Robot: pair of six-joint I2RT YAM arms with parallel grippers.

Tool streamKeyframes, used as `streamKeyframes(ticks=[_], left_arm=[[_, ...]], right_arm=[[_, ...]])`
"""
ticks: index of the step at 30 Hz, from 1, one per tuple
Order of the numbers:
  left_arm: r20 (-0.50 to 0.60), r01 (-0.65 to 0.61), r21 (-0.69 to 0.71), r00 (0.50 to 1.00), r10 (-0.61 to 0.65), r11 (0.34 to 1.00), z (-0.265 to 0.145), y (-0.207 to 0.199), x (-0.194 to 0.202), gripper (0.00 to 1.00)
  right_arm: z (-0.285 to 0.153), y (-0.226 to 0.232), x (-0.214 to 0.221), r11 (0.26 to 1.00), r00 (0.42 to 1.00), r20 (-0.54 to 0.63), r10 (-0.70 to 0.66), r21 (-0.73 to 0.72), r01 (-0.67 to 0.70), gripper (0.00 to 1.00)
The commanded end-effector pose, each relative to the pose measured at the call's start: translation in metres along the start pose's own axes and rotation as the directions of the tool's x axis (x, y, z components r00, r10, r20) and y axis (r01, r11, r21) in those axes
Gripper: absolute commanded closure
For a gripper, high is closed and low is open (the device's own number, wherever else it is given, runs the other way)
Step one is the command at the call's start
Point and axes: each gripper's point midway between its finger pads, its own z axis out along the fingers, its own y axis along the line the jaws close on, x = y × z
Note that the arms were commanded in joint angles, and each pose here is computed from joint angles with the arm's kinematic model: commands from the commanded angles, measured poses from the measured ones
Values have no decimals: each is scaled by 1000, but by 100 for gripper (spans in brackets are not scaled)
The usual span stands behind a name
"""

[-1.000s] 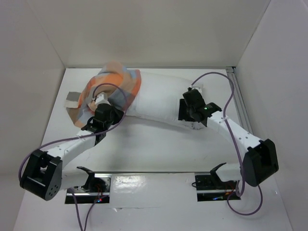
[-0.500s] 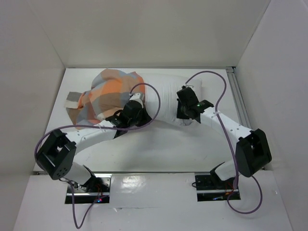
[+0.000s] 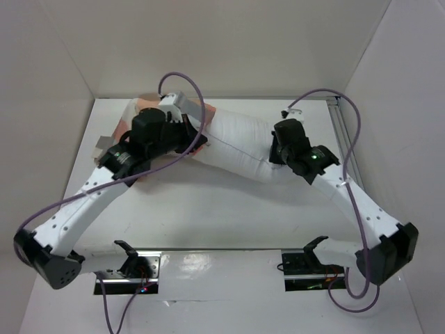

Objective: Put the pillow into the pillowcase

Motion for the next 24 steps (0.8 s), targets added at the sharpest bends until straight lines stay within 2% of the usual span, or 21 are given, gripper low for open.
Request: streamKeyframes(ticks=[1, 4, 6, 8, 11, 13, 14, 15, 16, 17, 18, 19, 20, 21, 22, 23, 24], left_arm=[[95, -59, 341, 995, 28, 938, -80, -93, -40, 100], [86, -42, 391, 996, 9, 919, -112, -113, -45, 100], [67, -32, 371, 998, 8, 928, -119, -111, -45, 100], [128, -36, 332, 992, -7, 943, -128, -110, -63, 100], [109, -38, 184, 994, 18, 982, -90, -88, -75, 100], [82, -10, 81, 997, 3, 997, -57, -54, -84, 100], [49, -10, 88, 999, 6, 996, -39, -45, -82, 100], [-3, 31, 14, 1000, -31, 999, 0, -8, -80, 100], [-30, 36, -10, 999, -36, 999, 20, 10, -77, 100], [-31, 31, -6, 999, -32, 999, 34, 19, -85, 100], [-86, 58, -72, 994, -65, 996, 71, 50, -73, 100], [-85, 68, -110, 993, -78, 992, 84, 73, -78, 100], [-73, 64, -106, 995, -72, 992, 89, 76, -93, 95], [-112, 94, -165, 987, -114, 982, 114, 111, -84, 86], [-117, 87, -179, 987, -109, 980, 121, 121, -88, 78], [-67, 70, -179, 994, -83, 981, 118, 119, -114, 67], [-89, 64, -215, 992, -85, 975, 117, 129, -112, 63]], right_arm=[[-63, 11, -32, 994, 997, 81, -7, -106, 15, 100], [-97, 16, -21, 982, 999, 24, -31, -187, 35, 100], [-115, 10, -25, 982, 999, 15, -35, -183, 37, 100], [-130, 8, -42, 984, 998, 66, 7, -176, 4, 100], [-119, 3, -61, 995, 993, 116, 26, -96, -15, 100], [-83, 13, -65, 999, 996, 90, 15, -36, -11, 100], [-68, 17, -68, 1000, 996, 84, 1, -23, 1, 100], [-53, 28, -77, 999, 995, 101, -2, -31, 6, 100], [-16, 31, -72, 1000, 998, 50, -25, 13, 25, 100], [4, 28, -80, 999, 999, 50, -19, 41, 17, 100], [15, 36, -105, 999, 995, 103, 11, 30, -14, 100], [54, 37, -100, 998, 998, 64, -6, 64, 2, 100], [63, 33, -128, 997, 993, 114, 30, 72, -38, 89], [99, 33, -122, 995, 997, 73, 17, 93, -24, 74], [111, 31, -129, 994, 997, 76, 17, 103, -24, 53], [120, 22, -141, 990, 995, 97, 18, 134, -31, 30], [114, 27, -170, 990, 987, 160, 24, 135, -46, 16]])
